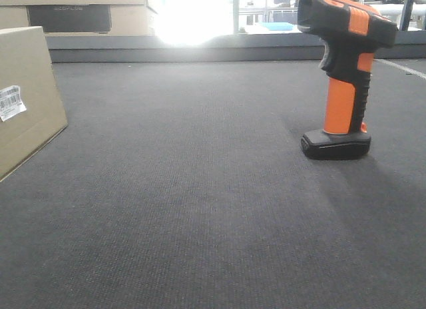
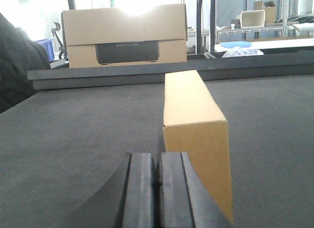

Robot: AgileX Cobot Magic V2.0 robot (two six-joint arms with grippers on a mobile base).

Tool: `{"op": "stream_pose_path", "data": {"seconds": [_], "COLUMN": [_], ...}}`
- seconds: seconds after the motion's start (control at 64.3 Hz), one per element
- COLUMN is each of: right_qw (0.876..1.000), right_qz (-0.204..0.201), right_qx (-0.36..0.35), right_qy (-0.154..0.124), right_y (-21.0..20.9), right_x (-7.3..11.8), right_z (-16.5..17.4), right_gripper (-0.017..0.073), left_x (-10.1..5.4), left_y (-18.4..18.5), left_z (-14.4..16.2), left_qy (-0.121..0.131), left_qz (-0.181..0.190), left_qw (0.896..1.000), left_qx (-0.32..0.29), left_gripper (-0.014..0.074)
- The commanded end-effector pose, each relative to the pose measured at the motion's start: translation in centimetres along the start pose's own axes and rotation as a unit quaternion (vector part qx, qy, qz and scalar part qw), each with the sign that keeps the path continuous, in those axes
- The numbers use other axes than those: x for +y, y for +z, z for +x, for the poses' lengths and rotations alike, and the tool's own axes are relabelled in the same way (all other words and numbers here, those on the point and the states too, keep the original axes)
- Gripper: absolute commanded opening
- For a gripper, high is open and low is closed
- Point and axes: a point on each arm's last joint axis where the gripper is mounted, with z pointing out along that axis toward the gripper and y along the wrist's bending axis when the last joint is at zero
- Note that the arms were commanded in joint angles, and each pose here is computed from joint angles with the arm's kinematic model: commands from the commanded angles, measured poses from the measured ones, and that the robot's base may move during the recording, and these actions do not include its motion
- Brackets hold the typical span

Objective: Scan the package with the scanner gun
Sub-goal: 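Approach the table edge facing the cardboard box and scanner gun, then lower the left gripper onto the cardboard box and grasp it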

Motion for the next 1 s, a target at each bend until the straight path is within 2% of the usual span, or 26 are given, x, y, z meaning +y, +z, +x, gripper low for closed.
{"op": "stream_pose_path", "data": {"seconds": [0.0,0.124,0.202,0.249,0.389,0.451,0.591,0.669,0.793,0.855,0.98], "right_qw": [1.000,1.000,0.999,0.999,0.996,0.995,0.998,0.999,0.999,1.000,0.999], "right_qz": [0.001,0.001,0.002,0.002,-0.004,-0.007,-0.014,-0.017,-0.026,-0.026,-0.024], "right_qx": [-0.019,-0.022,-0.037,-0.041,-0.086,-0.096,-0.056,-0.038,-0.018,-0.002,0.037], "right_qy": [-0.006,-0.006,-0.005,-0.005,-0.007,-0.025,-0.032,-0.029,-0.004,0.000,0.005], "right_y": [0.0,0.0,-0.1,-0.1,-0.7,-1.4,-2.2,-2.0,-0.8,0.1,1.7], "right_x": [0.0,0.0,0.0,0.0,0.4,0.7,1.3,1.6,1.9,1.9,1.9], "right_z": [-0.4,-0.5,-0.7,-0.8,-4.7,-7.0,-11.1,-13.3,-15.0,-15.1,-14.6], "right_gripper": [-0.0163,-0.0163,-0.0163,-0.0163,-0.0163,-0.0163,-0.0141,-0.0018,0.0242,0.0375,0.0520], "left_x": [0.0,0.0,0.2,0.3,0.5,0.6,0.9,1.0,1.1,1.2,1.2], "left_y": [0.0,-0.1,-0.1,-0.2,-0.4,-0.7,-1.8,-1.9,-1.4,-0.8,1.0], "left_z": [-0.3,-0.8,-1.3,-1.7,-2.9,-4.5,-8.8,-10.7,-13.4,-14.4,-15.7], "left_qy": [-0.007,-0.010,-0.051,-0.067,-0.069,-0.069,-0.066,-0.064,-0.062,-0.062,-0.069], "left_qz": [0.002,-0.001,-0.006,-0.011,-0.014,-0.012,-0.002,0.008,0.019,0.022,0.028], "left_qw": [1.000,0.999,0.996,0.993,0.990,0.989,0.990,0.994,0.997,0.998,0.997], "left_qx": [-0.016,-0.040,-0.069,-0.094,-0.126,-0.133,-0.128,-0.084,-0.029,-0.008,0.027], "left_gripper": [-0.0111,-0.0111,-0.0111,-0.0111,-0.0111,-0.0111,-0.0111,-0.0097,0.0033,0.0155,0.0407]}}
